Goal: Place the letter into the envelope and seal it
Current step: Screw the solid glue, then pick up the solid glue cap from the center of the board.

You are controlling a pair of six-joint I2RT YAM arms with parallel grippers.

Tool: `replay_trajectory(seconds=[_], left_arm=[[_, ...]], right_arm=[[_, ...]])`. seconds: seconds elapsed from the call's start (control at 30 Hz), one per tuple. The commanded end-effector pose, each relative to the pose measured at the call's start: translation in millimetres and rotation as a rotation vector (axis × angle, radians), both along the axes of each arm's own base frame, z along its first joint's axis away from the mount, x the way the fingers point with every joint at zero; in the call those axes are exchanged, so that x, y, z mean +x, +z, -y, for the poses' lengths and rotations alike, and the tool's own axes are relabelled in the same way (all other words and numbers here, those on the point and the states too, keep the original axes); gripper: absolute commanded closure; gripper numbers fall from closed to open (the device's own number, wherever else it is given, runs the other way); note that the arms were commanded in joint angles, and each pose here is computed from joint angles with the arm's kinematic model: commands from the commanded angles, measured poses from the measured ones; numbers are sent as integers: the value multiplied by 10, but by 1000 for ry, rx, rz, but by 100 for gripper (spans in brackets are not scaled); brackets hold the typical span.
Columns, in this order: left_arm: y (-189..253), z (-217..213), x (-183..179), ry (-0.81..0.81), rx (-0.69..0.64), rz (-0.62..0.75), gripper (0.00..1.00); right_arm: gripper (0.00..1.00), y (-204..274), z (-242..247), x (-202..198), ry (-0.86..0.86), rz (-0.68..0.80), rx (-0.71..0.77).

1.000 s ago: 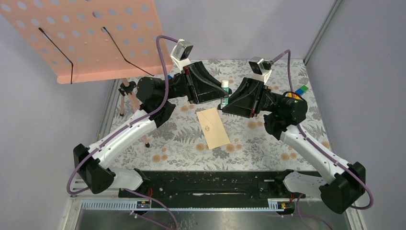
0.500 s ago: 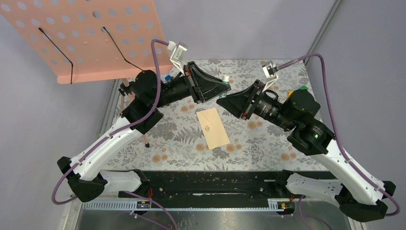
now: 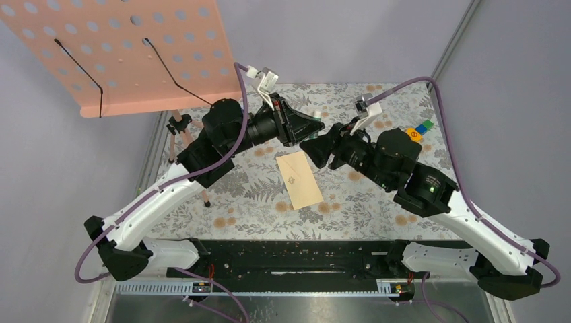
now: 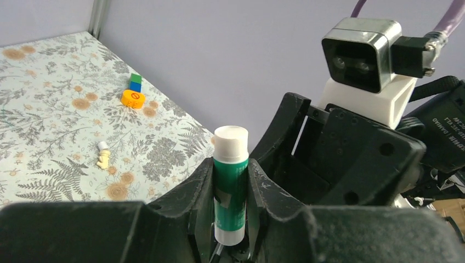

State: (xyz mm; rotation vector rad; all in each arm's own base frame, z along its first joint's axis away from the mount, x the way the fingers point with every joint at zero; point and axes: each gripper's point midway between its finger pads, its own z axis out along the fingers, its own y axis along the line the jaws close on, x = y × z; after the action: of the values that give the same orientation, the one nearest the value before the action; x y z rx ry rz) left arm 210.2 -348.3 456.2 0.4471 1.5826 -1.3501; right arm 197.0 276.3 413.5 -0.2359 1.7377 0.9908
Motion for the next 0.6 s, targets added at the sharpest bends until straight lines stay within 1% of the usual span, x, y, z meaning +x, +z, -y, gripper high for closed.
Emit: replay_trajectory(seconds=[0.0,0.03,0.1,0.17,0.2,0.3,0.37,0.43,0.47,0.53,0.57], left_arm=[[-59,51,18,-64,-12,12,100],[-93,37,15,-93,-30,11,100],[-203,-47,59,-115,-46,-14,100],[-344,-106,50,-151,-16,-27,100],[-415,-124,30,-169,14,-29,100],[-603,-161,-107,-239,106,-25,100],[-774,-197,-90,-219,168,-65,100],[-1004,-235,-21,-174,245,-118,100],[-1120,-252,4,-156,276,-145,100],[-1296,-255,-15,-143,302,-180,100],[-1352,-250,-44,-140,305,-185,100]], right_arm=[[26,-16,10,-32,6,39,-7],[18,-89,65,-25,-7,34,-32],[11,-266,237,-1,-51,13,-90],[3,-496,508,29,-127,-37,-141],[2,-601,662,26,-163,-59,-149],[1,-892,1148,19,-282,-115,-145],[0,-1099,1512,73,-405,-179,-192],[1,-1368,1734,120,-472,-303,-286],[1,-1560,1794,167,-490,-407,-336],[1,-1793,1889,238,-520,-561,-343],[1,-1854,1876,309,-513,-599,-311]])
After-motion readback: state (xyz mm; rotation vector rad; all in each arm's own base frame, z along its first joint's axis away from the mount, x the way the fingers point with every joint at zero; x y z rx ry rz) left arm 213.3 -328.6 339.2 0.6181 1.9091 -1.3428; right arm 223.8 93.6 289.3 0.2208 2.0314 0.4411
